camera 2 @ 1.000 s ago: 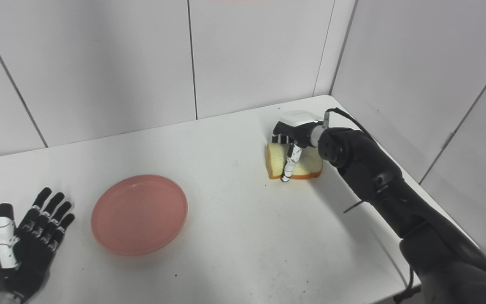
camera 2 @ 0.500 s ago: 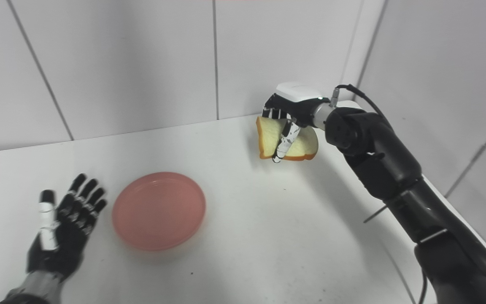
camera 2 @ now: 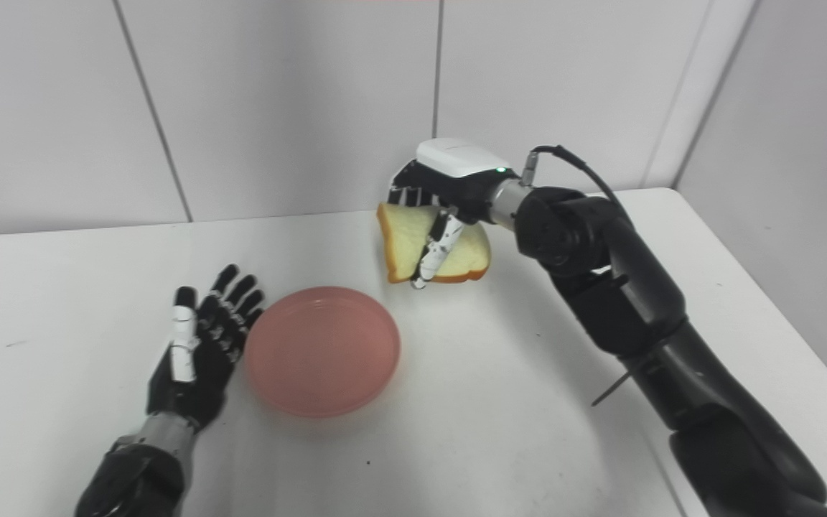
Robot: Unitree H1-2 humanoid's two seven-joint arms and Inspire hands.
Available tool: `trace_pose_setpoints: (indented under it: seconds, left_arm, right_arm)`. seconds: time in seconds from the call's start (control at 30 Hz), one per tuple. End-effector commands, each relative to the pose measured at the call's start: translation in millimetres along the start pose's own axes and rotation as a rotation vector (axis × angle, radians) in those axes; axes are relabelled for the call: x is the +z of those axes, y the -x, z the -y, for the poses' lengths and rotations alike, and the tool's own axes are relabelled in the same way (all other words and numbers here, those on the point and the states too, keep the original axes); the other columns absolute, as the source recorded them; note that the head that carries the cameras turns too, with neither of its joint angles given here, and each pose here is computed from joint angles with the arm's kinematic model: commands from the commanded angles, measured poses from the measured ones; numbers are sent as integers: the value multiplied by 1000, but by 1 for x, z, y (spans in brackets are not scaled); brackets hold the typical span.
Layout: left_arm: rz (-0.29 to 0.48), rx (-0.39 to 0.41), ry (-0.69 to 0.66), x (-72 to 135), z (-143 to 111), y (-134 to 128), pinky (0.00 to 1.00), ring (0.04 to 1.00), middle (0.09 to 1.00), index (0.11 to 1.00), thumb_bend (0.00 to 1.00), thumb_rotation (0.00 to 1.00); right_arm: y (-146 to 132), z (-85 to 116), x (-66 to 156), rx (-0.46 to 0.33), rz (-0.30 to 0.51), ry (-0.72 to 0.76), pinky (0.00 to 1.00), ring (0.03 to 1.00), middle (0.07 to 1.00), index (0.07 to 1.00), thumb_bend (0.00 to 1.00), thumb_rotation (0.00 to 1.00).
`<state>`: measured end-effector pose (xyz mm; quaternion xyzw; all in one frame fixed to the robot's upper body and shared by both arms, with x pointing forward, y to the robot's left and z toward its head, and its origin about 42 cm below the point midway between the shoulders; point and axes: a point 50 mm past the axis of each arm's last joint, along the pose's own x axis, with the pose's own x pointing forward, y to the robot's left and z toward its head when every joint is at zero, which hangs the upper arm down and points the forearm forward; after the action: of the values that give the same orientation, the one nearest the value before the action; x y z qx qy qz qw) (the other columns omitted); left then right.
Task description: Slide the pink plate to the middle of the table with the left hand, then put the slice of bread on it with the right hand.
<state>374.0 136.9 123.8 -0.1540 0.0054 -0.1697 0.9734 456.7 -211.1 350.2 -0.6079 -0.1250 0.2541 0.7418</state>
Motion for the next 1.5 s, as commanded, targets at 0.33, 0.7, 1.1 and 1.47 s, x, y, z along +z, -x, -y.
trace_pose_setpoints:
  seconds: [0.33, 0.7, 1.1, 1.47]
  left_arm:
    - [-102, 58, 5, -24, 1, 1, 957, 943, 933, 939, 830, 947]
    - [-96, 59, 5, -23, 4, -2, 944, 933, 927, 934, 841, 949]
    - [-93, 49, 0, -21, 4, -4, 957, 943, 937, 949, 838, 957]
    - [-92, 58, 6, -19, 5, -5, 941, 933, 928, 942, 836, 942]
  right_arm:
    - [-51, -13, 65, 8, 176, 14, 427, 475, 475, 508, 527, 0]
    - [-76, -51, 69, 122, 145, 13, 359, 424, 441, 512, 527, 0]
    - [-74, -66, 59, 218, 104, 81, 324, 406, 437, 502, 529, 0]
    - [-75, -78, 64, 325, 79, 34, 535, 579, 518, 469, 527, 2]
